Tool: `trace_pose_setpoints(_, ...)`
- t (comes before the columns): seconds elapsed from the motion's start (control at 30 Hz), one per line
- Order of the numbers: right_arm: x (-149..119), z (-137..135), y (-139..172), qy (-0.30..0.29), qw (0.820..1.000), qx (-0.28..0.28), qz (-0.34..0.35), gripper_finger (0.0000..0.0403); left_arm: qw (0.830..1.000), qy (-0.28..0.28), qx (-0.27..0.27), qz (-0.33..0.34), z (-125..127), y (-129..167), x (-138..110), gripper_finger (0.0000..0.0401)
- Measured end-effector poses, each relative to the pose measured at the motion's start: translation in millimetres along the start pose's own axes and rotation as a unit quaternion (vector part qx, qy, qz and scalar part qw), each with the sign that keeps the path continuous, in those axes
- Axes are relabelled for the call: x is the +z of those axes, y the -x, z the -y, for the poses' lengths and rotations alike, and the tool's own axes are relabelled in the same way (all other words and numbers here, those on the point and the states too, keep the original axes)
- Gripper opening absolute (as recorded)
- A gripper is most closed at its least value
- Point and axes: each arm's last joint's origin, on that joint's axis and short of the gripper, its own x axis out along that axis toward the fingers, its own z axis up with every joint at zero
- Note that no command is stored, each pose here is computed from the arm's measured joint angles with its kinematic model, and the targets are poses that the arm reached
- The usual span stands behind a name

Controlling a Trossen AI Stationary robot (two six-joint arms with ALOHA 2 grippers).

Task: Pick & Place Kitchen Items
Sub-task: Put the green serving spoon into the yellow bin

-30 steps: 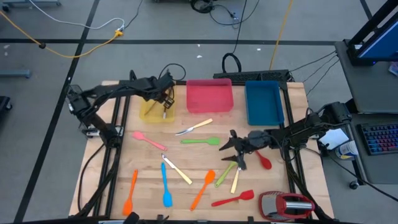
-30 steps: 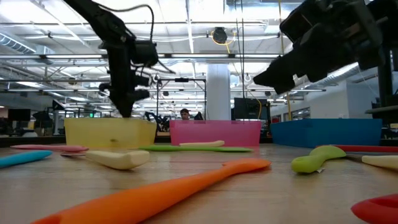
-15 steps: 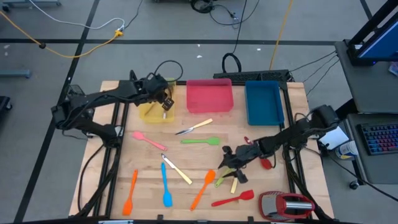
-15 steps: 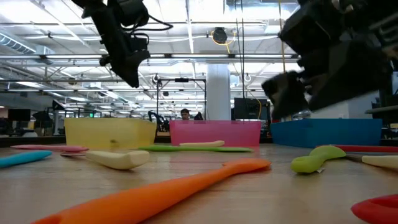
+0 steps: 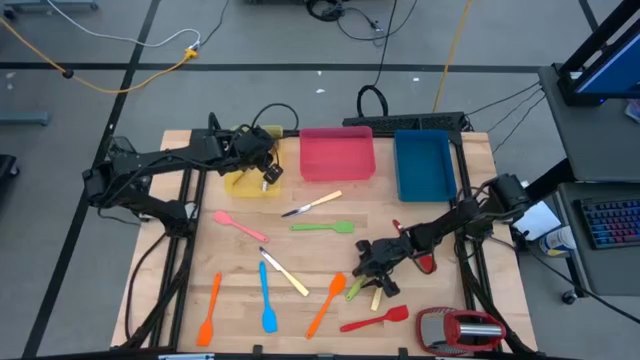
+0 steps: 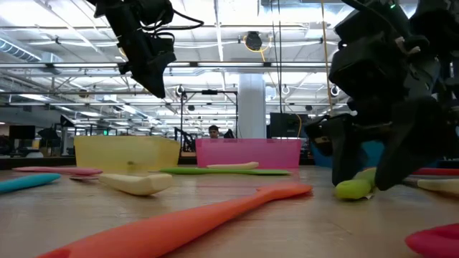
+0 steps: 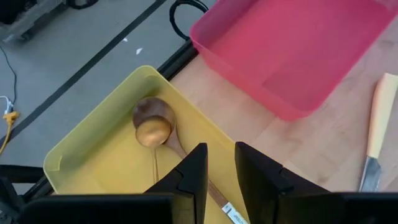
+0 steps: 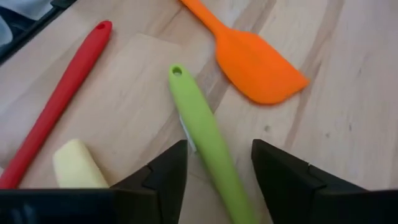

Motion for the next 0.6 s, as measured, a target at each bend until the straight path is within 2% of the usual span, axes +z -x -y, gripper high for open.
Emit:
trace_pose_setpoints(0.17, -3, 4, -5, 0.043, 0.999, -0.001, 0.005, 0.0142, 1.0, 0.0, 0.0, 0.0, 0, 0, 0, 0.0088)
trace_pose_setpoints(0.4, -12, 10, -11, 0.043, 0.999, 0.0, -0.01, 0.004, 1.0, 0.0, 0.0, 0.0, 0, 0, 0, 0.0088)
trace_pose_setpoints(0.6, -7, 11, -8, 0.046, 0.999, 0.003, 0.009, 0.004, 1.0, -0.003, -0.003, -0.001, 2, 1, -1, 0.0088)
